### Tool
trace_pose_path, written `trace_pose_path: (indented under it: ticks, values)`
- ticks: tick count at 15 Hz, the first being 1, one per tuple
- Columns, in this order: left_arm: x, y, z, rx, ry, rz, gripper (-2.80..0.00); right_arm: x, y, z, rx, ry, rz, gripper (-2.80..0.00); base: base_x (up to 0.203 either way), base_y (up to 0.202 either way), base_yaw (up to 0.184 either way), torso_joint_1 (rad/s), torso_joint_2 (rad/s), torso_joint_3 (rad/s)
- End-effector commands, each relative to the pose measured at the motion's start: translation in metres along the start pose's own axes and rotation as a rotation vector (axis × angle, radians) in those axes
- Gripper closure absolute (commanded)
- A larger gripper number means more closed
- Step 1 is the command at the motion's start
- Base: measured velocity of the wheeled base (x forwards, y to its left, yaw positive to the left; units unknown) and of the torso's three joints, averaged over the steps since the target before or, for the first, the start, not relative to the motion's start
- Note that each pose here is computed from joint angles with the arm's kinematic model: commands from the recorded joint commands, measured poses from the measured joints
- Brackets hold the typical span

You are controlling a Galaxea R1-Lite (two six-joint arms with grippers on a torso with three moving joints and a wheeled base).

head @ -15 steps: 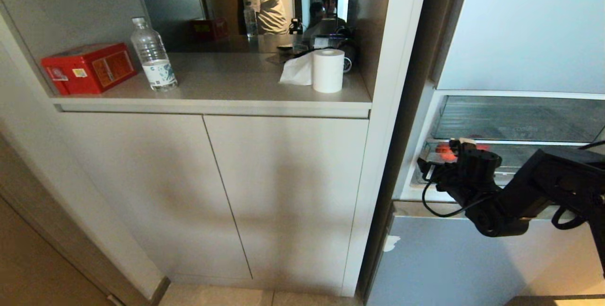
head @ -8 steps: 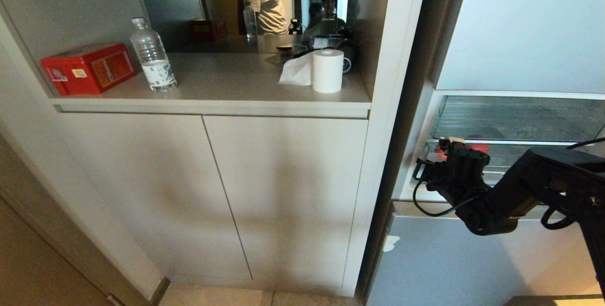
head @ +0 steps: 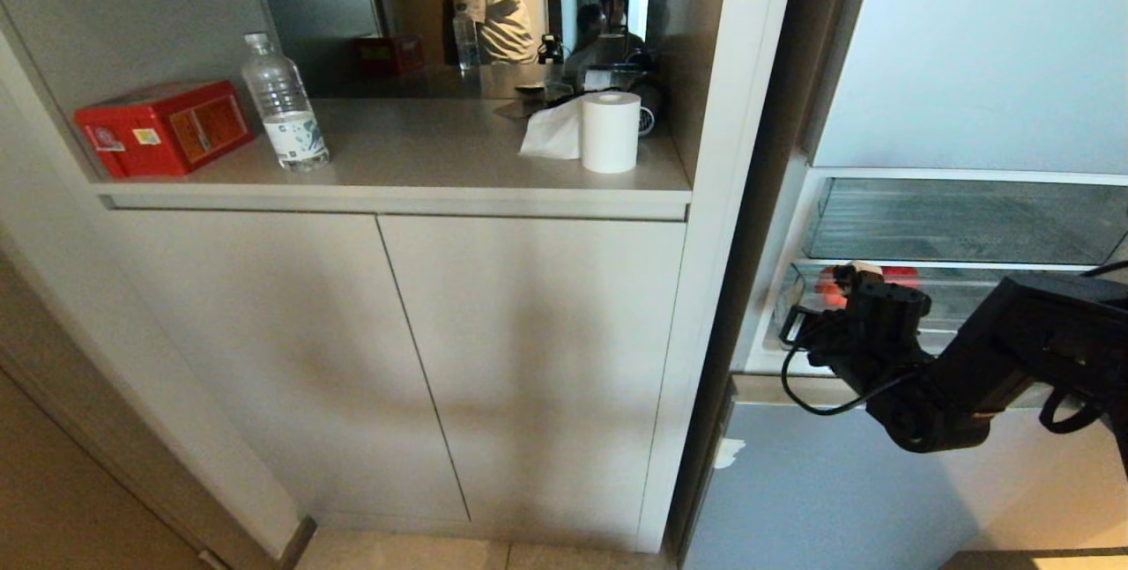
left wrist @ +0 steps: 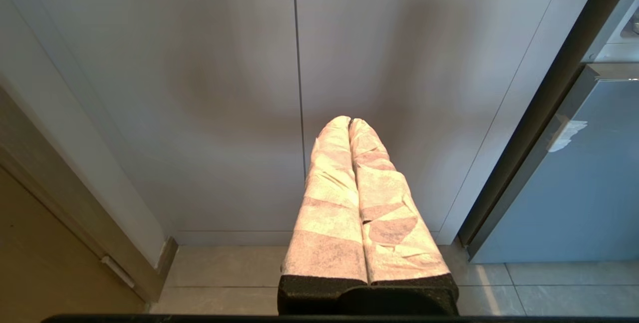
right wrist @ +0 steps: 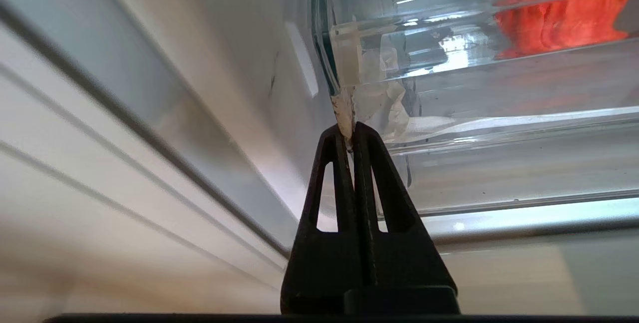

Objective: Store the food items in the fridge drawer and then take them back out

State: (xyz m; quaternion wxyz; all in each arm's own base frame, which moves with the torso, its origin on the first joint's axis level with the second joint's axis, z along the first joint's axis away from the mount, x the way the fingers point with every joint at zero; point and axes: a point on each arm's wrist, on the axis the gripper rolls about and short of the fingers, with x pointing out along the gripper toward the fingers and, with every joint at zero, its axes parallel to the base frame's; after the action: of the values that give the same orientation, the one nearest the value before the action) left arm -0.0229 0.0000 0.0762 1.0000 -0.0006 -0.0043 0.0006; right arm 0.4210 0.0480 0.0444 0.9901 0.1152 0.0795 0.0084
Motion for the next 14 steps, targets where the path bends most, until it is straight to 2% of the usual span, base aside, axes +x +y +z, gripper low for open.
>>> trace_pose_path:
  ticks: [1,3,12,13,14]
  values:
    - [0.0,0.0,0.0,0.0,0.002,0.0,0.0,-0.021,0.002,0.011,0.004,-0.005,0.016,0.0,0.0,0.0,0.0,0.0,0.0,0.0]
    - [0.0,0.0,0.0,0.0,0.002,0.0,0.0,-0.028,0.003,0.014,0.007,-0.002,0.026,0.0,0.0,0.0,0.0,0.0,0.0,0.0]
    - [0.0,0.0,0.0,0.0,0.002,0.0,0.0,-0.144,0.011,0.013,0.002,0.155,0.046,0.0,0.0,0.0,0.0,0.0,0.0,0.0]
    - [0.0,0.0,0.0,0.0,0.002,0.0,0.0,-0.154,0.014,0.013,0.003,0.16,0.056,-2.8,0.0,0.0,0.0,0.0,0.0,0.0]
    - [0.0,0.0,0.0,0.0,0.002,0.0,0.0,-0.16,0.016,0.016,0.008,0.154,0.063,-2.8,0.0,0.0,0.0,0.0,0.0,0.0]
